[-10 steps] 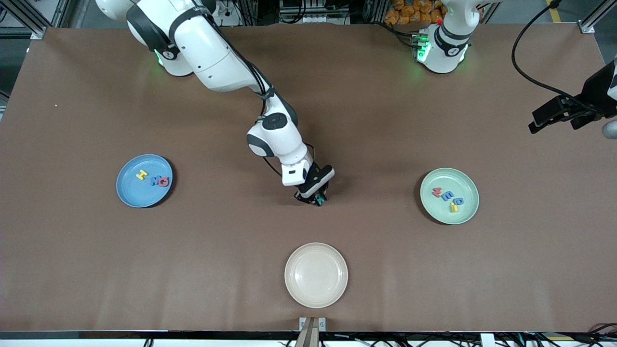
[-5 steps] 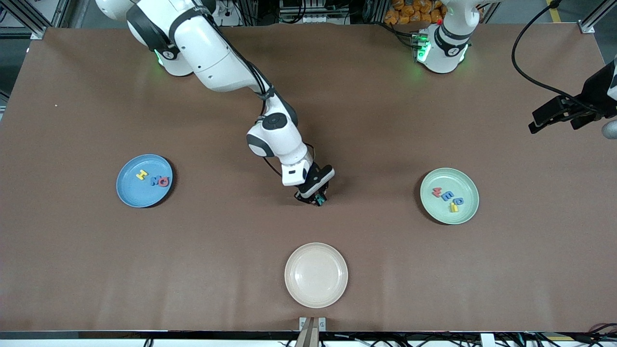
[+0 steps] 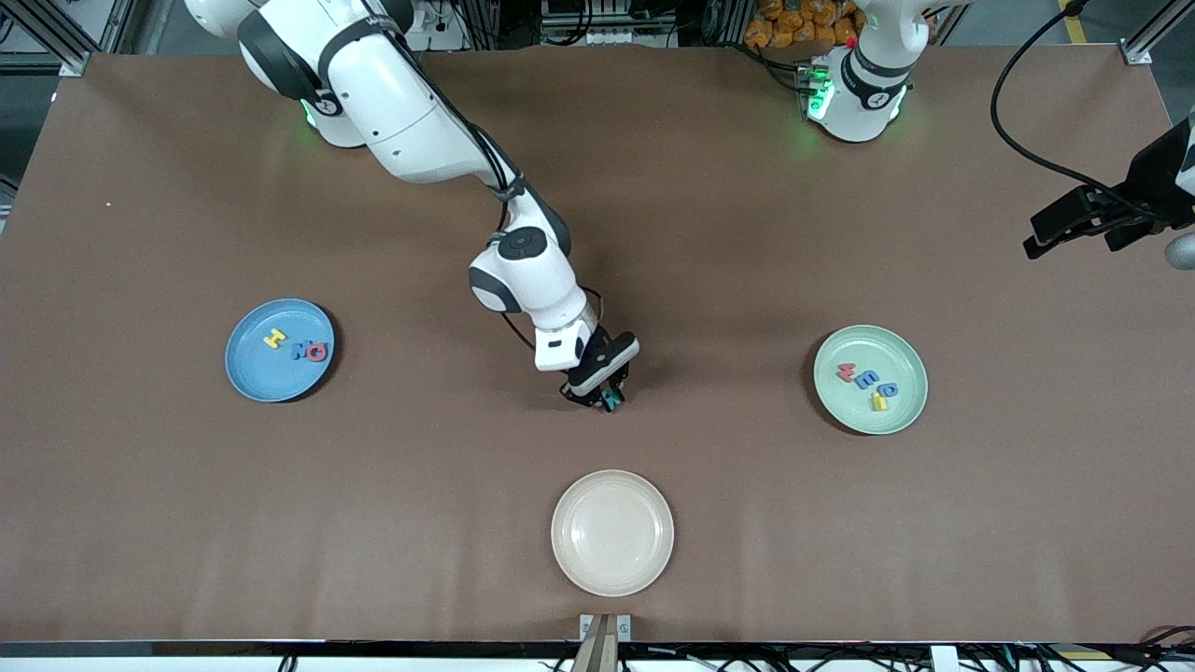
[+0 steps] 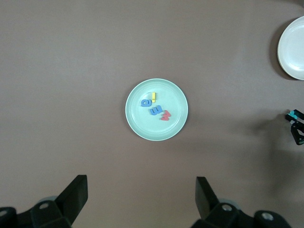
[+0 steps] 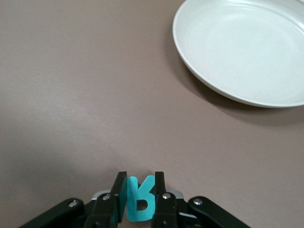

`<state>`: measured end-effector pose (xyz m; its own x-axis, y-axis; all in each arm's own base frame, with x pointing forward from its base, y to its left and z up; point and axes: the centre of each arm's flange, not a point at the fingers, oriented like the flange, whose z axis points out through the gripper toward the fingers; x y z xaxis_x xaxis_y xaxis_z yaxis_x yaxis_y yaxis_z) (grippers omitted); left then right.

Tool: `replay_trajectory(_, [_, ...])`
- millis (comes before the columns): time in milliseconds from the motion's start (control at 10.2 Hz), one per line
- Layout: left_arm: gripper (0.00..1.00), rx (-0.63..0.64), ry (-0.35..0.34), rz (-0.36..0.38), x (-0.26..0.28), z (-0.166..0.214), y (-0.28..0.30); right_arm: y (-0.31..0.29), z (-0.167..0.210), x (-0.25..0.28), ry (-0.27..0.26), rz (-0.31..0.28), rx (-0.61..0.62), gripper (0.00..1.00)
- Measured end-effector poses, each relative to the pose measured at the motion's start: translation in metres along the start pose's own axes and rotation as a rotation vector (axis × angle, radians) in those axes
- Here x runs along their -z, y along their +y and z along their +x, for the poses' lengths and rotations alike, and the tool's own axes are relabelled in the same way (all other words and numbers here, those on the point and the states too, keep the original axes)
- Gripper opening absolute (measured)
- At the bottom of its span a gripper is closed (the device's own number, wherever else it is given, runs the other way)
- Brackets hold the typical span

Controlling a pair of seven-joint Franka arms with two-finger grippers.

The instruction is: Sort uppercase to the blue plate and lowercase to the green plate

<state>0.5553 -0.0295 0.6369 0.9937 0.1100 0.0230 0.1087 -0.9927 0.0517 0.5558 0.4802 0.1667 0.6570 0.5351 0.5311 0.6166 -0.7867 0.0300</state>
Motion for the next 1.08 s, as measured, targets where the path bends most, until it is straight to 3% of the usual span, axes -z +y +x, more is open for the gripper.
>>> replay_trajectory(490, [1.00,0.000,0.000,0.000,0.000,0.000,0.000,0.009,0.004,0.010,-0.210,-0.072,-0.016,0.27])
replay_trajectory(784, [1.00,0.000,-0.001,0.000,-0.001,0.000,0.000,0.016,0.014,0.031,-0.316,-0.080,-0.014,0.27])
replay_trajectory(1078, [1.00,0.000,-0.001,0.000,-0.001,0.000,0.000,0.046,0.030,0.079,-0.497,-0.056,0.034,0.27])
